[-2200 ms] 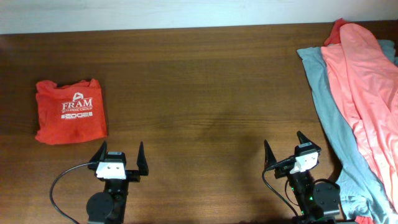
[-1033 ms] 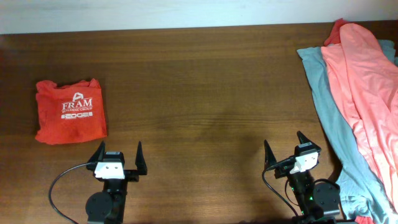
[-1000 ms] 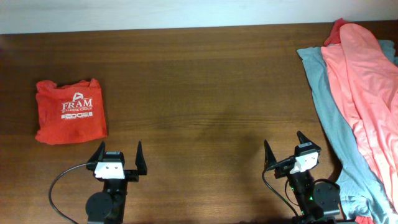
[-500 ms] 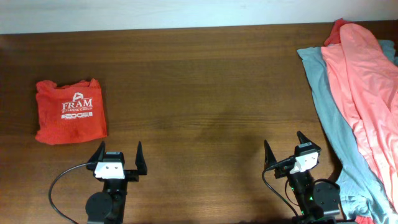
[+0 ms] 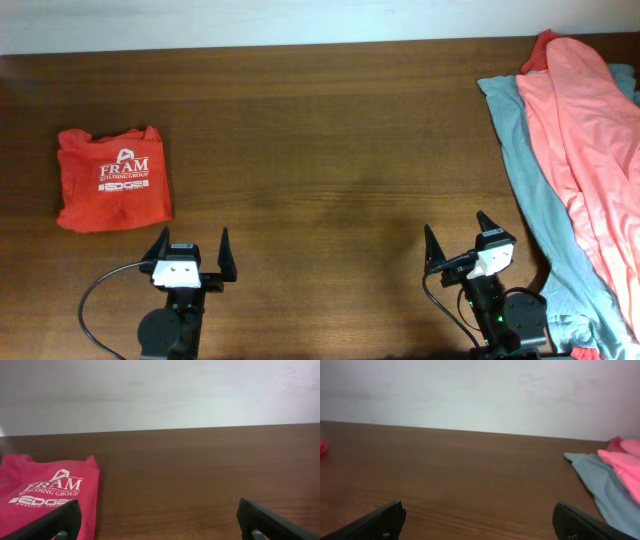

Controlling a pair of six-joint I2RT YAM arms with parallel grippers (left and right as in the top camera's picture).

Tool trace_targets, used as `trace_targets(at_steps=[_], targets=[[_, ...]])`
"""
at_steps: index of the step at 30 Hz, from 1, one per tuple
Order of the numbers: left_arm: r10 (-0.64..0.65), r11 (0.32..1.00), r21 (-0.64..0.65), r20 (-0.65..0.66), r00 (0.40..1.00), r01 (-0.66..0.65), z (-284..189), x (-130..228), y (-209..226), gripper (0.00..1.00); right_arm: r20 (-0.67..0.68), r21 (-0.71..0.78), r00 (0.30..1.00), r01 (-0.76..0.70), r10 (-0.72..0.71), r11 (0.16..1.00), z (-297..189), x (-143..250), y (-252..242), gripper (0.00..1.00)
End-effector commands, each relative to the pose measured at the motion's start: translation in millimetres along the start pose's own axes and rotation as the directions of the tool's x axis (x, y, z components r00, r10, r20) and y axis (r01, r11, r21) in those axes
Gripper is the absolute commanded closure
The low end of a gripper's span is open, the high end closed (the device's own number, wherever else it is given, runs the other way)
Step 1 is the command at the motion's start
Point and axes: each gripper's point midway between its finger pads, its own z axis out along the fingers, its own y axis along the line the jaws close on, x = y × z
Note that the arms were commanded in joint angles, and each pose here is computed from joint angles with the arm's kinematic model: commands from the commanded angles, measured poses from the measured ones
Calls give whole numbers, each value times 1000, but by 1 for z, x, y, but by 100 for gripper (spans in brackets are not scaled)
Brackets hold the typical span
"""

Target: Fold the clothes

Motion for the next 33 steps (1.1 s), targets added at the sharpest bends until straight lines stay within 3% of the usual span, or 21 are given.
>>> trace_targets(at_steps=[1, 11, 16, 20, 24, 27, 30, 32, 33], targets=[[13, 1000, 17, 21, 1000, -14, -4, -16, -2, 1, -3, -1, 999, -48, 48, 999, -2, -6, 0, 2], [20, 1000, 19, -93, 995, -19, -10, -68, -1, 1, -80, 147, 995, -52, 64, 988, -20, -55, -21, 2], [26, 1000, 22, -199, 980, -22, 2, -92, -2, 1, -209, 176, 975, -46, 83, 983, -16, -76, -25, 1], [33, 999, 26, -317, 948, -26, 14, -103, -3, 1, -343, 184, 934, -40, 103, 982, -2, -87, -27, 2], [44, 997, 74, -490, 871, -9, 21, -102, -11, 1, -543, 161, 836, 15, 76, 987, 26, -94, -30, 1], [47, 989, 146, -533, 845, 38, 23, -106, -26, 1, -632, 118, 775, 87, 8, 989, 41, -95, -35, 1], [47, 984, 170, -530, 846, 52, 24, -115, -30, 1, -674, 259, 731, 97, 108, 961, 51, -95, -75, 1], [47, 985, 165, -527, 849, 48, 24, -116, -29, 1, -651, 409, 719, 60, 245, 910, 47, -95, -116, 1], [46, 987, 153, -531, 846, 42, 24, -115, -27, 1, -610, 532, 709, 35, 354, 846, 35, -94, -154, 1]])
